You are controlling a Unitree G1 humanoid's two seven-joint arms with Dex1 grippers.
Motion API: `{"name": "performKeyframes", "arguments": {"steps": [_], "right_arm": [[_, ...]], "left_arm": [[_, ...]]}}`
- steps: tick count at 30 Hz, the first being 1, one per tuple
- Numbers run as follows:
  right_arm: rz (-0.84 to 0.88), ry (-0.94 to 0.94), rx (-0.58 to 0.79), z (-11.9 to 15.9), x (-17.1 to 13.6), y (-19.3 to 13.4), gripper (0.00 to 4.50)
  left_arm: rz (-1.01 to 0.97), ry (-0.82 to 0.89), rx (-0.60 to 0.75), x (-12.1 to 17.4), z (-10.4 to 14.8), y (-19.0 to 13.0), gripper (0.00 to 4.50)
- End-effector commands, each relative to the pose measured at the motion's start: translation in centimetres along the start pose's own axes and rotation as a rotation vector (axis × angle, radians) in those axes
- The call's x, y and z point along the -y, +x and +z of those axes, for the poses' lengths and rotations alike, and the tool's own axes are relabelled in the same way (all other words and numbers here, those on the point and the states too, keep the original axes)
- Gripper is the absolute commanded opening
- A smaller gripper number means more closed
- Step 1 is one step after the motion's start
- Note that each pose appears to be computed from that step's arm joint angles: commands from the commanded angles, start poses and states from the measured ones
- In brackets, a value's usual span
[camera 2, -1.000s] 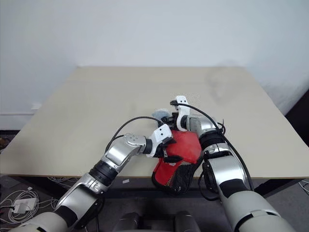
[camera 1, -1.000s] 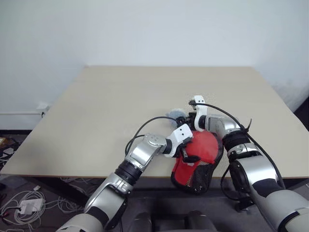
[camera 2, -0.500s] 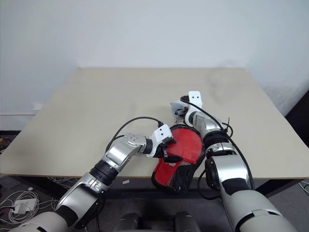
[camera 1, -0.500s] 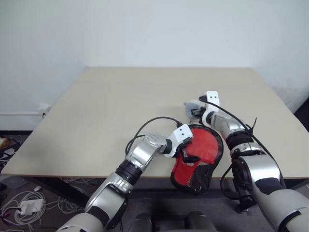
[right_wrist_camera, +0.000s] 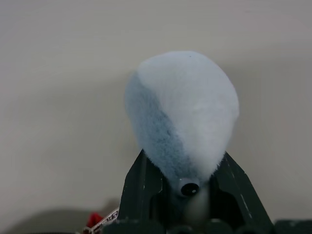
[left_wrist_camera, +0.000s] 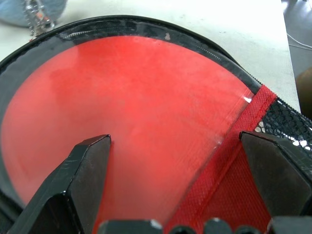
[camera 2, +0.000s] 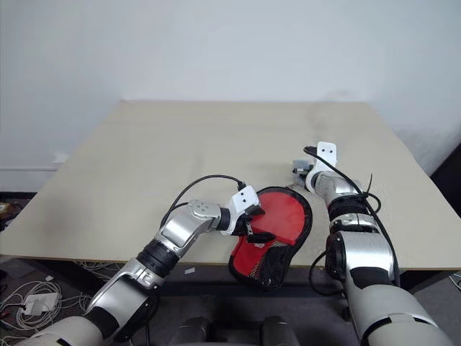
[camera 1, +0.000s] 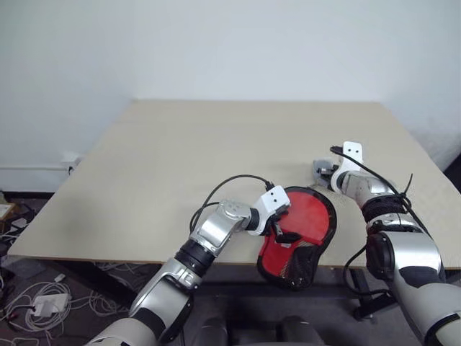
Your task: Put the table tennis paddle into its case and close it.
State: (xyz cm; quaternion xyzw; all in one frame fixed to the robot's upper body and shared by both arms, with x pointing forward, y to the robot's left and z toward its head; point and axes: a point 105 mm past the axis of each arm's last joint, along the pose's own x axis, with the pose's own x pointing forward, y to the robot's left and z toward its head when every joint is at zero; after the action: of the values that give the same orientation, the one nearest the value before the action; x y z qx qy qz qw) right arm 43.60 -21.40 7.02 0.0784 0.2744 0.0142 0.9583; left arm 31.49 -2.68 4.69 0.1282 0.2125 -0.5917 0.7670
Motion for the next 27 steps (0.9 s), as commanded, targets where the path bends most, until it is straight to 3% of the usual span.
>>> {"name": "performKeyframes", "arguments": {"steps": [1,18,27], "right_arm": [[-0.126,0.001,0.142,4.7,4.3,-3.6,0.46],[-0.346,0.139,0.066,-3.9,10.7,-15.4,0.46],[-0.274,0.067,0.012,-7.8,9.6,-20.0,0.46]], "left_arm": [[0.005,-0.104,-0.134,0.2,-4.3,0.3,4.5],[-0.072,-0.101,-0.138,1.4,-3.9,1.9,4.5],[-0.125,-0.083,-0.142,2.1,-3.6,2.7,4.5]]}}
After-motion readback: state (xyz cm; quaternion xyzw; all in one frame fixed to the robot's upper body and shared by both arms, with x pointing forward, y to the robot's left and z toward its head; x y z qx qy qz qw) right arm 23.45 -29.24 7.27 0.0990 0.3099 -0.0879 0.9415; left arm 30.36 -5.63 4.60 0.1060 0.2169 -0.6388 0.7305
